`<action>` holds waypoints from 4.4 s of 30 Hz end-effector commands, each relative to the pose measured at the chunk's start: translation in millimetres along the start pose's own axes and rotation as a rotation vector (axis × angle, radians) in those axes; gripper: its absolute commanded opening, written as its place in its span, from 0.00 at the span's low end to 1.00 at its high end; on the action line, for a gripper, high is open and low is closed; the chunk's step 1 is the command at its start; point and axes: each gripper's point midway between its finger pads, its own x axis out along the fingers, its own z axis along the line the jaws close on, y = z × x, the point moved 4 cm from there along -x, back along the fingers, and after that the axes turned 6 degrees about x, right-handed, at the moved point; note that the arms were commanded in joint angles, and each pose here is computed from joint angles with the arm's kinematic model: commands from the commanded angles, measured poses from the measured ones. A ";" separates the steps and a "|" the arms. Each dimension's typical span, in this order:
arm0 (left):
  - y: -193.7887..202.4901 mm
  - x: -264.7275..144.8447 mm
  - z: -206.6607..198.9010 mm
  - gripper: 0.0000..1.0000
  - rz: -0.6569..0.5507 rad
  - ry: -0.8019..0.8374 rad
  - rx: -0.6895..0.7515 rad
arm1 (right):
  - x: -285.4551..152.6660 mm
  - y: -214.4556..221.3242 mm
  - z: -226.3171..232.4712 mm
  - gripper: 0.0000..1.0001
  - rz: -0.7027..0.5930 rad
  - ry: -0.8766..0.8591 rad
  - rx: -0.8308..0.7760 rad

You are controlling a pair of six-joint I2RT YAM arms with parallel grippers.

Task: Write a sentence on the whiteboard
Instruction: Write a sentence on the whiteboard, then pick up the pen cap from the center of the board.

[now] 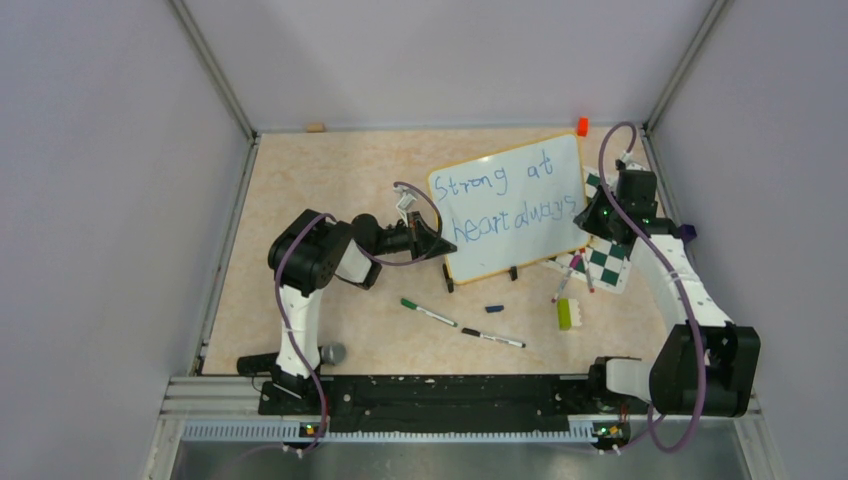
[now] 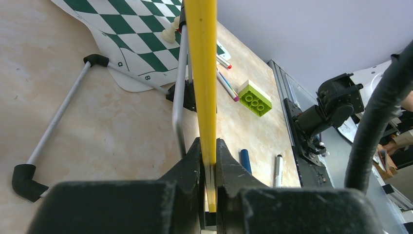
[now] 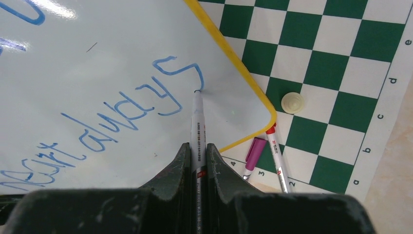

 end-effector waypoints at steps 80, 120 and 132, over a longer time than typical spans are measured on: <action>-84.8 -64.2 -51.1 0.00 -0.033 0.088 0.312 | -108.7 -29.8 53.9 0.00 -0.252 -0.336 -0.028; -42.7 -98.3 -31.3 0.55 -0.068 -0.088 0.320 | -120.9 -26.6 55.1 0.00 -0.270 -0.357 -0.050; -28.0 -143.9 -67.8 0.85 -0.009 -0.545 0.294 | -138.7 -24.8 60.1 0.00 -0.306 -0.405 -0.048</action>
